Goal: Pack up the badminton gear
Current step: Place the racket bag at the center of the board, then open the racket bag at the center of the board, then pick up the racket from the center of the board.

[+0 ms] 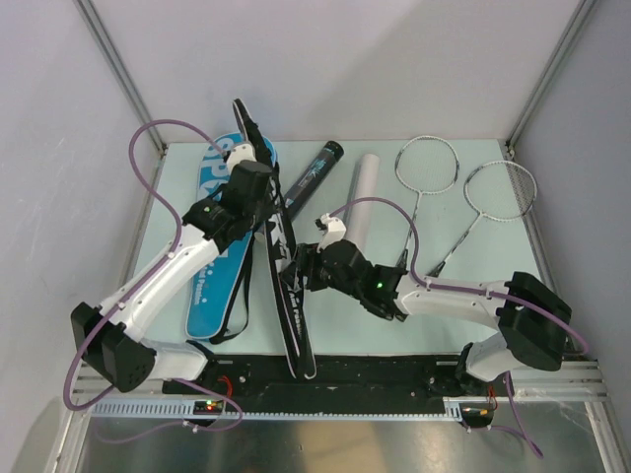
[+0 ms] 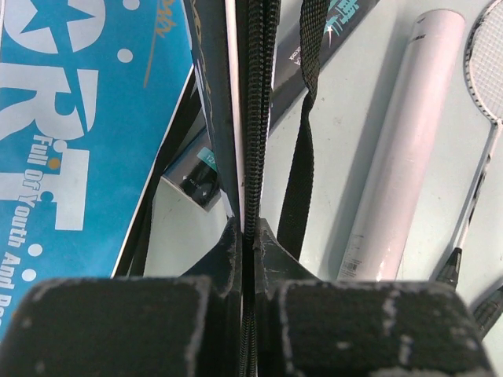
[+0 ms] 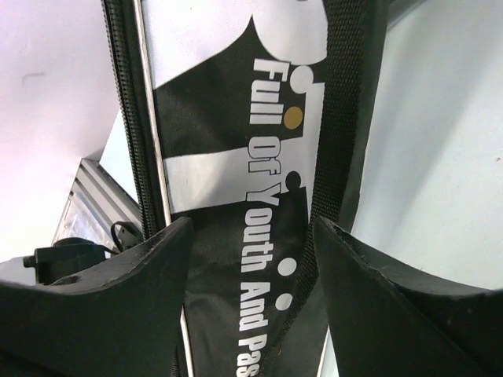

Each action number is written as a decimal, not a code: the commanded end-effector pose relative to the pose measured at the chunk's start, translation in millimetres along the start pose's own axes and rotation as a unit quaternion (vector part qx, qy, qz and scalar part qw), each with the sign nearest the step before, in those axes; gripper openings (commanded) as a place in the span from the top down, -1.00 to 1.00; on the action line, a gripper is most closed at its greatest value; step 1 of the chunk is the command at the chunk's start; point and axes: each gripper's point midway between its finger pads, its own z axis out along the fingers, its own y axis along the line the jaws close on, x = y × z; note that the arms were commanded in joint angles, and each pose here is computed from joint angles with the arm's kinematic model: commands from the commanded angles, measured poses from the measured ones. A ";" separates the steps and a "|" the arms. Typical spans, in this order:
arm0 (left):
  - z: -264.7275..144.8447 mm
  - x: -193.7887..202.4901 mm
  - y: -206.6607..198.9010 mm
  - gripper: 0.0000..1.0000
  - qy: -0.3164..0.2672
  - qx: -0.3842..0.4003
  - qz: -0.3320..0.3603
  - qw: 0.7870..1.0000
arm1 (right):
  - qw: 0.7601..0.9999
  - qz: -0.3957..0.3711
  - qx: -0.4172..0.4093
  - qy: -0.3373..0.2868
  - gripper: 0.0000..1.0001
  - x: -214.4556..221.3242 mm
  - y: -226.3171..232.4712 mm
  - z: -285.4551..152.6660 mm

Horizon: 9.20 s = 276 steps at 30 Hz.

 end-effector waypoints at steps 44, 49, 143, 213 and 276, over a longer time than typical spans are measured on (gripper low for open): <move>12.0 -6.1 -24.3 0.93 -0.027 0.006 -0.007 1.000 | 0.993 -0.073 0.080 -0.052 -0.38 -9.1 -3.3 12.7; 11.6 2.2 -33.8 0.84 -0.006 0.030 -0.020 0.999 | 0.992 -0.067 0.104 -0.024 -0.33 9.9 -19.6 20.0; -48.2 89.7 111.3 -0.82 -0.007 0.106 -0.077 0.991 | 0.948 -0.057 0.308 -0.059 0.99 13.4 -79.0 65.2; -23.7 126.3 -50.6 1.00 0.140 0.288 0.064 0.945 | 0.931 0.131 0.309 -0.143 0.00 -74.2 -223.0 -118.6; 5.1 73.2 -76.1 1.00 0.139 0.263 -0.090 0.951 | 0.908 0.082 0.397 -0.105 1.00 -58.0 -219.0 -180.7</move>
